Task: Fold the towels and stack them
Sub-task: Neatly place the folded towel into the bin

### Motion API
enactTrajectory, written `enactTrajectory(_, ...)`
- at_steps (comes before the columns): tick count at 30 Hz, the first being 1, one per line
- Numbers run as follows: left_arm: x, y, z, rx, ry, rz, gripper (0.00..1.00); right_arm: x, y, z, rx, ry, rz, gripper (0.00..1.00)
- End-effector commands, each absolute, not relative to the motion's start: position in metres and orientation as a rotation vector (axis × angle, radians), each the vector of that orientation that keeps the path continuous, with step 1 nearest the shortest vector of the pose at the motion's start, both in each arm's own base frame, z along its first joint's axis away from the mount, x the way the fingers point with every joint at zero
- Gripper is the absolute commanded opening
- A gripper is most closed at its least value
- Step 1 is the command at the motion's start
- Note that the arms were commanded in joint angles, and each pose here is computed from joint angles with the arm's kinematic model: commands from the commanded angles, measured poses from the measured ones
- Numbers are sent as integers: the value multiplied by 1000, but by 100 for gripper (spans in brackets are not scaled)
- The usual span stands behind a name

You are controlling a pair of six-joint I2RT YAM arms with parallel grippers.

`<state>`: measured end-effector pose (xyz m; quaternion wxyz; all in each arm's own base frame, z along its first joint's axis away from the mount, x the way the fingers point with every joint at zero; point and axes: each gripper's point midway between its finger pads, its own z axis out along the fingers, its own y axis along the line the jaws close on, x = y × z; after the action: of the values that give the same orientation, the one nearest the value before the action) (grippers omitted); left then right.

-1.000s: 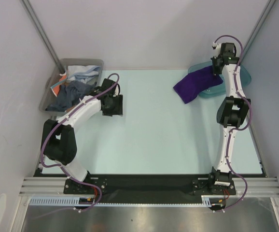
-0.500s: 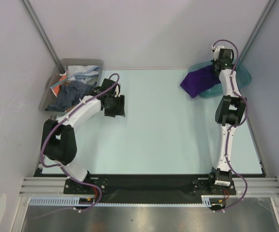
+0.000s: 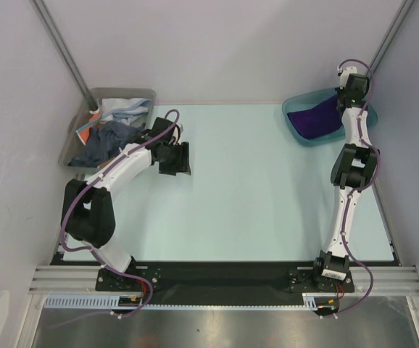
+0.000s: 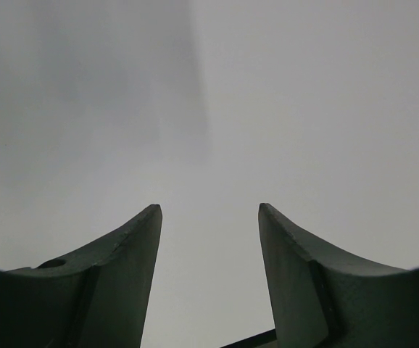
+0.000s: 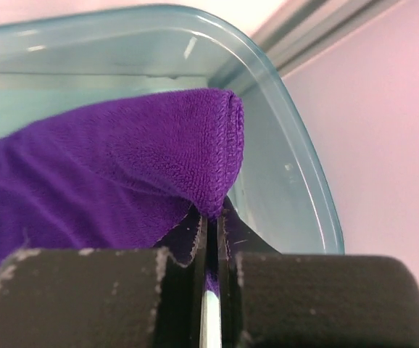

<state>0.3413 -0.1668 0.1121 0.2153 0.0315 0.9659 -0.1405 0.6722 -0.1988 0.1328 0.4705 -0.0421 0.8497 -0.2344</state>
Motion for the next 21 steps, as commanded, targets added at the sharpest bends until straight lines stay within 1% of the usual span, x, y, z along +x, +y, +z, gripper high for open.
enactTrajectory(1,350,-172,136,120,2595,-447,62,688,-203,141,-118,1995,-591,3)
enactTrajectory(2,350,-173,136,119,2595,-449,62,692,-202,136,-126,1984,-584,9)
enactTrajectory(3,350,-173,135,121,2600,-449,62,693,-203,135,-125,1976,-596,18)
enactTrajectory(4,350,-173,135,120,2597,-453,63,694,-205,135,-116,1966,-611,45)
enactTrajectory(5,350,-173,135,120,2597,-451,63,696,-208,136,-110,1948,-634,56)
enactTrajectory(7,350,-173,134,119,2602,-449,63,699,-211,149,-96,1909,-657,71)
enactTrajectory(11,349,-174,138,116,2591,-461,63,694,-206,193,-23,1850,-615,74)
enactTrajectory(12,351,-175,147,117,2564,-472,63,688,-201,226,-10,1806,-597,74)
enactTrajectory(14,356,-175,161,105,2528,-467,63,681,-184,239,11,1813,-558,75)
enactTrajectory(15,362,-174,180,102,2481,-463,63,674,-175,268,16,1782,-549,76)
enactTrajectory(16,366,-171,191,90,2452,-438,63,669,-166,282,44,1772,-521,80)
enactTrajectory(17,374,-161,202,59,2415,-368,64,663,-144,283,39,1806,-489,84)
enactTrajectory(18,380,-155,228,48,2357,-330,66,658,-132,291,47,1812,-459,88)
enactTrajectory(19,387,-141,240,2,2322,-240,66,644,-114,323,52,1783,-417,98)
enactTrajectory(20,391,-130,251,-34,2295,-180,68,635,-96,325,68,1812,-366,100)
enactTrajectory(21,399,-110,273,-97,2241,-90,68,627,-62,320,42,1842,-313,100)
